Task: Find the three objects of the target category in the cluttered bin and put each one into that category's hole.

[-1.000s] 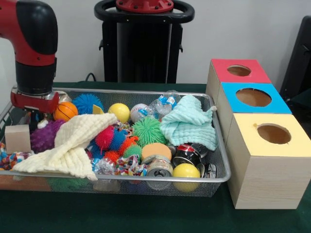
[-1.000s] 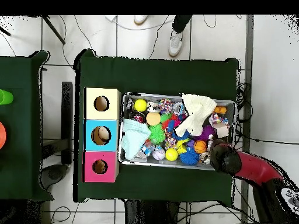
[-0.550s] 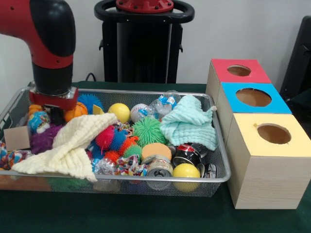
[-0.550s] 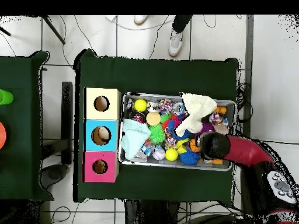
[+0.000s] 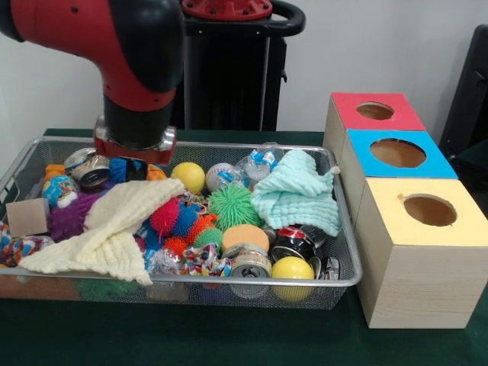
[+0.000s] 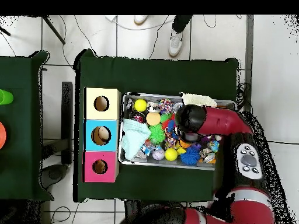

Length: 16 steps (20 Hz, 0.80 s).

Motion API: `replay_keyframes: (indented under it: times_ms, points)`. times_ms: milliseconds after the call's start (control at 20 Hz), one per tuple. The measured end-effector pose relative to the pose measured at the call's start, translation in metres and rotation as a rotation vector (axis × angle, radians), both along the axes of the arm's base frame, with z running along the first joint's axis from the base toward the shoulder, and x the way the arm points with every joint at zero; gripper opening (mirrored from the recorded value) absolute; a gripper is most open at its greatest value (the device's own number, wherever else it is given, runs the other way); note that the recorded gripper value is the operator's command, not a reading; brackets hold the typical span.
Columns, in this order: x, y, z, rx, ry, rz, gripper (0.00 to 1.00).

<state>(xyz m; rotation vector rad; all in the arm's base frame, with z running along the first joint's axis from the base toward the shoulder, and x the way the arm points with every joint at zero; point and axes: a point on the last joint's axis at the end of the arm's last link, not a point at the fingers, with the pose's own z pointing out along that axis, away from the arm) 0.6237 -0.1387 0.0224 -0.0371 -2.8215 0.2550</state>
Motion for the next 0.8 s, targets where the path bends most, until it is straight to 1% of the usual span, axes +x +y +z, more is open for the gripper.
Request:
replay_keyframes:
  times_ms: [50,100,150,250,300,450,500,550,600,700,750,800]
  points:
    - [0.01,0.01,0.001,-0.011,-0.012,-0.001,0.0]
    - [0.016,0.015,0.002,-0.018,-0.022,-0.003,0.0]
    - [0.028,0.028,0.003,-0.031,-0.044,-0.019,0.0]
    - [0.033,0.033,0.002,-0.036,-0.054,-0.03,0.0]
    - [0.036,0.038,0.001,-0.039,-0.065,-0.048,0.0]
    - [0.036,0.032,-0.002,-0.04,-0.095,-0.059,0.0]
    - [0.035,0.027,-0.004,-0.038,-0.112,-0.063,0.0]
    - [0.034,0.018,-0.006,-0.034,-0.142,-0.073,0.0]
    - [0.031,0.0,-0.011,-0.028,-0.195,-0.092,0.0]
    - [0.027,-0.023,-0.017,-0.022,-0.253,-0.12,0.0]
    - [0.017,-0.061,-0.026,-0.017,-0.336,-0.165,0.0]
    - [0.01,-0.082,-0.031,-0.017,-0.37,-0.188,0.0]
